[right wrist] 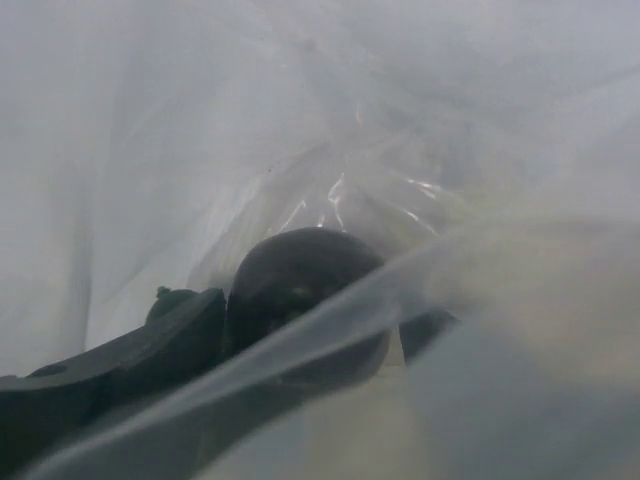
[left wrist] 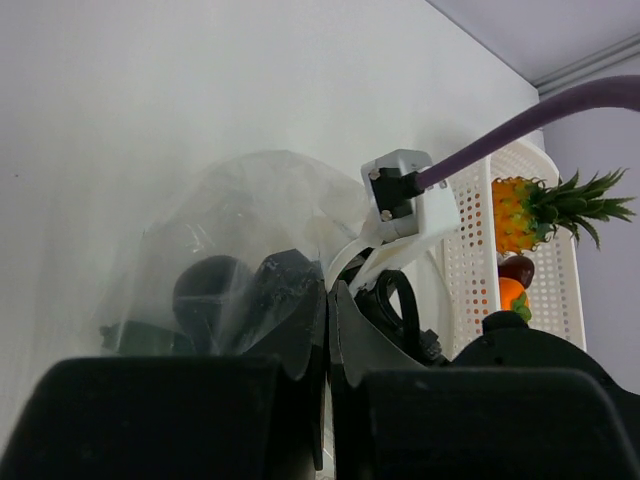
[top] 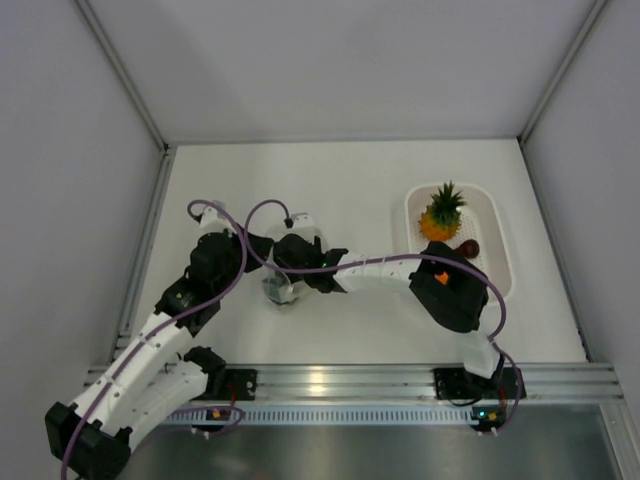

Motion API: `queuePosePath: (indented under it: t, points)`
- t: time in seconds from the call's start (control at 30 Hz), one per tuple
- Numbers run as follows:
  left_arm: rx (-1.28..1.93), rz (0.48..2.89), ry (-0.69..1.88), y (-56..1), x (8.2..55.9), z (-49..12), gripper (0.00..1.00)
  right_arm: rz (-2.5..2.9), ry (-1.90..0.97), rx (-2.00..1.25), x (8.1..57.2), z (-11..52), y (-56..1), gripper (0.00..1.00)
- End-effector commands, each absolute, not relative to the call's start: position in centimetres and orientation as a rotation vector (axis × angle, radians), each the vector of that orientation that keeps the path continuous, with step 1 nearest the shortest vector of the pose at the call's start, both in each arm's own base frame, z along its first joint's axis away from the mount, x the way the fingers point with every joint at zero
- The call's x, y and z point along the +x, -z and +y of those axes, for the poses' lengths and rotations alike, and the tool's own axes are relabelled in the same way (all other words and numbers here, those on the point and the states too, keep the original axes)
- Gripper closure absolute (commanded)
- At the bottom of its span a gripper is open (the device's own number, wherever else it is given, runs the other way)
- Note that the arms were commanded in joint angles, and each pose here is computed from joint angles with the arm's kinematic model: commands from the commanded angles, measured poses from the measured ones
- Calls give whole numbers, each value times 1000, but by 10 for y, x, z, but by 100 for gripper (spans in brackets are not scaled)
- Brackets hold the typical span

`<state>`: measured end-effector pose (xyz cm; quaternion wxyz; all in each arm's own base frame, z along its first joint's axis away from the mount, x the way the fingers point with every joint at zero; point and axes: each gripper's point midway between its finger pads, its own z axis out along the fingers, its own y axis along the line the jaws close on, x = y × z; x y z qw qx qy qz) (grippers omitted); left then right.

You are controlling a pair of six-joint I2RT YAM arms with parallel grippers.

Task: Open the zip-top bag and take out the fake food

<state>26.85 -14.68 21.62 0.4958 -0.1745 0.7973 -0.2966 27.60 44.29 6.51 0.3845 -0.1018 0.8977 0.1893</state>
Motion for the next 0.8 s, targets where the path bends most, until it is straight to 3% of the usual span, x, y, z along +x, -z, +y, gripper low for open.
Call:
queuePosePath:
  t: [0.0,0.17,0.27,0.3,0.77]
  points:
    - [-400,1910,733,-222,271,-150,100,2291,-416,-287,277,443,-57,29]
    - [-401,1916,730,-220,271,-150,100,2296,-391,-282,280,442,-47,32]
    - [-398,1911,720,-220,271,-148,100,2256,-422,-263,282,440,-57,52]
    - [-396,1909,718,-221,271,-148,100,2238,-417,-263,282,437,-64,54]
    - [-344,1927,722,-226,276,-156,100,2080,-493,-275,269,418,-158,54]
